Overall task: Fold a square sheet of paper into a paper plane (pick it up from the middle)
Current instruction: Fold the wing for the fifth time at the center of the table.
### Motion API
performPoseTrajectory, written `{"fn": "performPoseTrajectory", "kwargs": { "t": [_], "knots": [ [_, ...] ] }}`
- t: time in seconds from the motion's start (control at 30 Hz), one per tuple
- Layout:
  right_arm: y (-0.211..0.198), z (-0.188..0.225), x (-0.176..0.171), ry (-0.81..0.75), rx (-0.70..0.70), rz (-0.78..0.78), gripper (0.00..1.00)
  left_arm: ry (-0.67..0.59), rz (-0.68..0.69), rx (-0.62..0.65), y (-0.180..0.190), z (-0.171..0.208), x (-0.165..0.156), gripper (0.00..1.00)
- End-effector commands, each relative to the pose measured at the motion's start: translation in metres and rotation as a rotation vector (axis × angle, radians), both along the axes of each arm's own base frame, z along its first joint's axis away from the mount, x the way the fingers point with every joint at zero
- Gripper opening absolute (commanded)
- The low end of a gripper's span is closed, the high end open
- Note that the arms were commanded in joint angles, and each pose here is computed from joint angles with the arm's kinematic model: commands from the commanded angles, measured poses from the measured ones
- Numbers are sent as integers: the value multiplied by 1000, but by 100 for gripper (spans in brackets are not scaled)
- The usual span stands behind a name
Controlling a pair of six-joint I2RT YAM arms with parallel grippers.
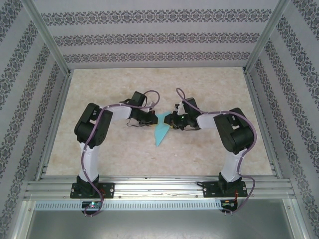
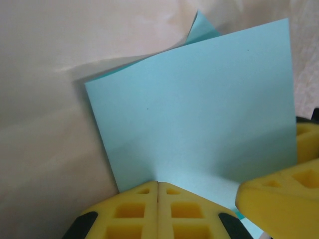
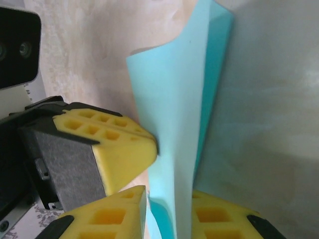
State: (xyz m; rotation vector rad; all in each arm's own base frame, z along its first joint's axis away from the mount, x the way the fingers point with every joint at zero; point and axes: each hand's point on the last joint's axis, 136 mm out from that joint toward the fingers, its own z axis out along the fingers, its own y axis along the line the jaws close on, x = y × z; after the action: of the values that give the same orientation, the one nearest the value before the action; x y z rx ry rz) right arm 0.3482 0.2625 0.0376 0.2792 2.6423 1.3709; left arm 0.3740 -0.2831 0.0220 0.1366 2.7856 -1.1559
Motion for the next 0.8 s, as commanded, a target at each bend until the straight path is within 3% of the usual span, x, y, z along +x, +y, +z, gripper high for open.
{"fn": "performPoseTrajectory", "kwargs": {
  "t": [0.0, 0.23, 0.37, 0.6, 0.77],
  "knots": [
    [0, 5, 5, -20, 22, 36, 22, 34, -101, 63, -2, -16, -21, 3],
    [-12, 3, 9, 1, 37, 27, 21, 19, -102, 83, -1, -15, -18, 3],
    [-16, 0, 7, 15, 31, 19, 14, -2, -97, 82, -2, -8, -14, 4],
    [-20, 3, 8, 31, 31, -34, 4, -106, -72, 81, -3, 26, -1, 18],
    [-25, 8, 11, 34, 17, -122, 1, -254, -48, 146, 8, 54, -1, 30]
  ]
}}
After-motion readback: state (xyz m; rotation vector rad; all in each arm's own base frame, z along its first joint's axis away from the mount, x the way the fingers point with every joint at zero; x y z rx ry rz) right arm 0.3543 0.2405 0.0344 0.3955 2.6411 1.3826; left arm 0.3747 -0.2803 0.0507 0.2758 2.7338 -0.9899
